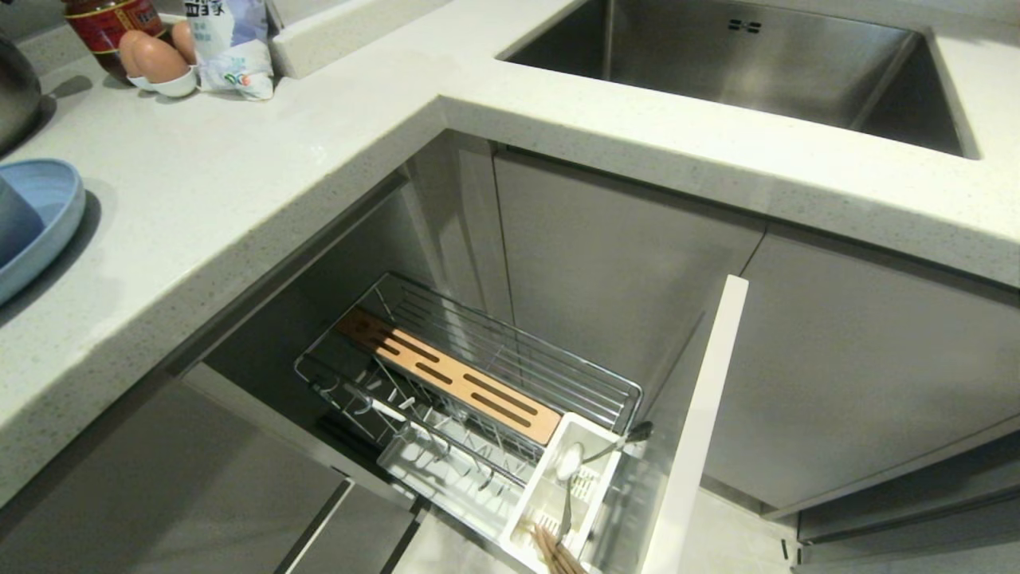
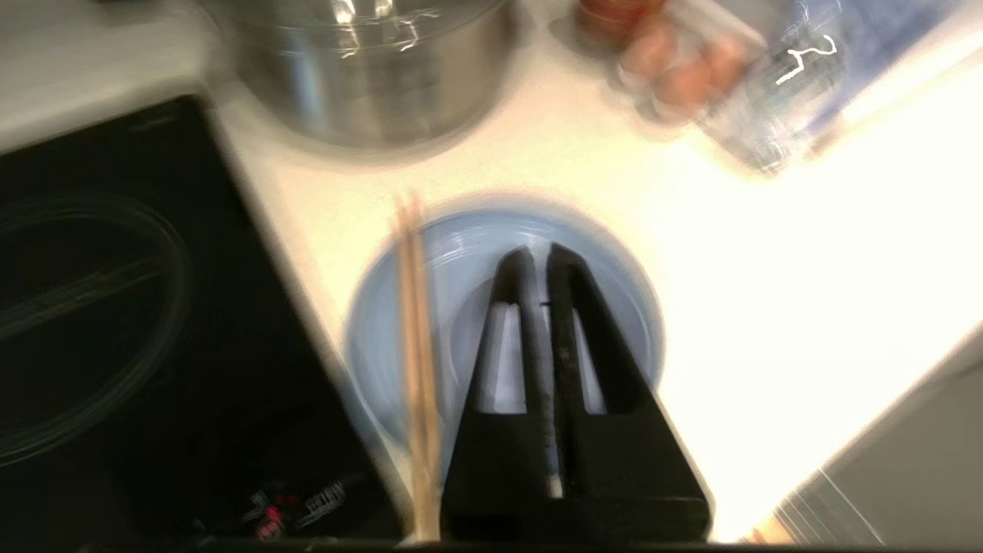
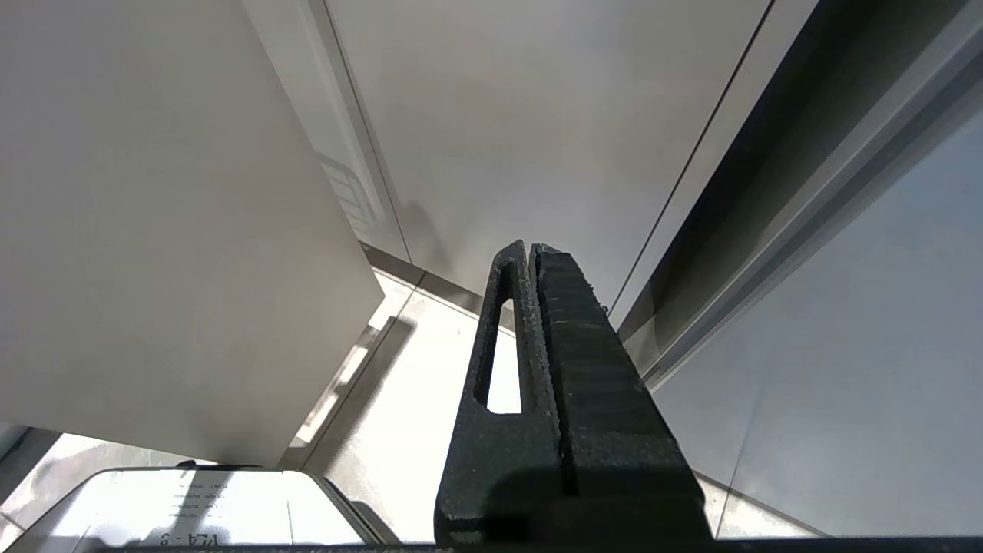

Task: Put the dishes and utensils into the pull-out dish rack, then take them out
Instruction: Take the spoon out of the cupboard

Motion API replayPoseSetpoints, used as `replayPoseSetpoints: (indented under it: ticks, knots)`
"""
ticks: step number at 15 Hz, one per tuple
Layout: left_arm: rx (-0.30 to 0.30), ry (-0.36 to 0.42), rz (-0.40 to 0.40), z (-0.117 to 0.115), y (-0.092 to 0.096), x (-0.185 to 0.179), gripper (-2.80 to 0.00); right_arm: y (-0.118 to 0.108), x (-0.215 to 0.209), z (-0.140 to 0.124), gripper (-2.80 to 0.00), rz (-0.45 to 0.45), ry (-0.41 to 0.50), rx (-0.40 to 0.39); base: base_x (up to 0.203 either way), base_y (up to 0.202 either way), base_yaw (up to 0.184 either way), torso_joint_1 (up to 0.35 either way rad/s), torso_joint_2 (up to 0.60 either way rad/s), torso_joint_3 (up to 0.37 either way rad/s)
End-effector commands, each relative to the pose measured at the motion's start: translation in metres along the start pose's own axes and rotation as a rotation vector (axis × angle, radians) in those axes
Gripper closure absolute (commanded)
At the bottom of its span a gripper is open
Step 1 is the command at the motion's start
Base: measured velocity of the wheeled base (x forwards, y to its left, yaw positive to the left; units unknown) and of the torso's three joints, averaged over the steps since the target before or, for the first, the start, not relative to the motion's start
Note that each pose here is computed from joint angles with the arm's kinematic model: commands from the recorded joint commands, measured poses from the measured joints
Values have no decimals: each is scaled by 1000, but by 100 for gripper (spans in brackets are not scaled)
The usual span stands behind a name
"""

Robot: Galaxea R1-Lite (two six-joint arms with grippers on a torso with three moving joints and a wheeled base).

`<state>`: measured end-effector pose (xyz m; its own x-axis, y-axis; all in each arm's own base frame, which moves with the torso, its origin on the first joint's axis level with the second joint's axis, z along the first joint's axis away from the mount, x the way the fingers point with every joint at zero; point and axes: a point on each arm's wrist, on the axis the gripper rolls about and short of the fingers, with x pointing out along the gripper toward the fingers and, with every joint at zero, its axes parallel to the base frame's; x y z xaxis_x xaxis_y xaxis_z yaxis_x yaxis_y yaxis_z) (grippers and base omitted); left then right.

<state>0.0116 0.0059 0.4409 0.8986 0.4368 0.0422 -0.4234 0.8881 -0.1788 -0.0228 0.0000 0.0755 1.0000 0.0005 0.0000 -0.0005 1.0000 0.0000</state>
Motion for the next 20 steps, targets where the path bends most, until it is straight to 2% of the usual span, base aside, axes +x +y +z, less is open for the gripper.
replayPoseSetpoints:
  ticks: [1,2,3,4,6,9,12,13,16,20]
  knots:
    - [-99,-1,-98,12,-6,24,0,0,0,0,0,1,0,0,0,0,0,0,0,0]
    - [-169,12,-158,13,-10,31,0,0,0,0,0,-1,0,0,0,0,0,0,0,0]
    - [-237,56,-228,11,-15,39,0,0,0,0,0,0,0,0,0,0,0,0,0,0]
    - [-267,105,-300,8,-22,47,0,0,0,0,0,1,0,0,0,0,0,0,0,0]
    - [-285,222,-473,-1,-43,59,0,0,0,0,0,1,0,0,0,0,0,0,0,0]
    - [-239,424,-635,-28,-85,79,0,0,0,0,0,1,0,0,0,0,0,0,0,0]
    - [-122,626,-778,-60,-130,73,0,0,0,0,0,1,0,0,0,0,0,0,0,0]
    - [-62,689,-790,-76,-150,71,0,0,0,0,0,1,0,0,0,0,0,0,0,0]
    - [106,795,-780,-120,-194,61,0,0,0,0,0,0,0,0,0,0,0,0,0,0]
    - [363,931,-692,-182,-236,53,0,0,0,0,0,1,0,0,0,0,0,0,0,0]
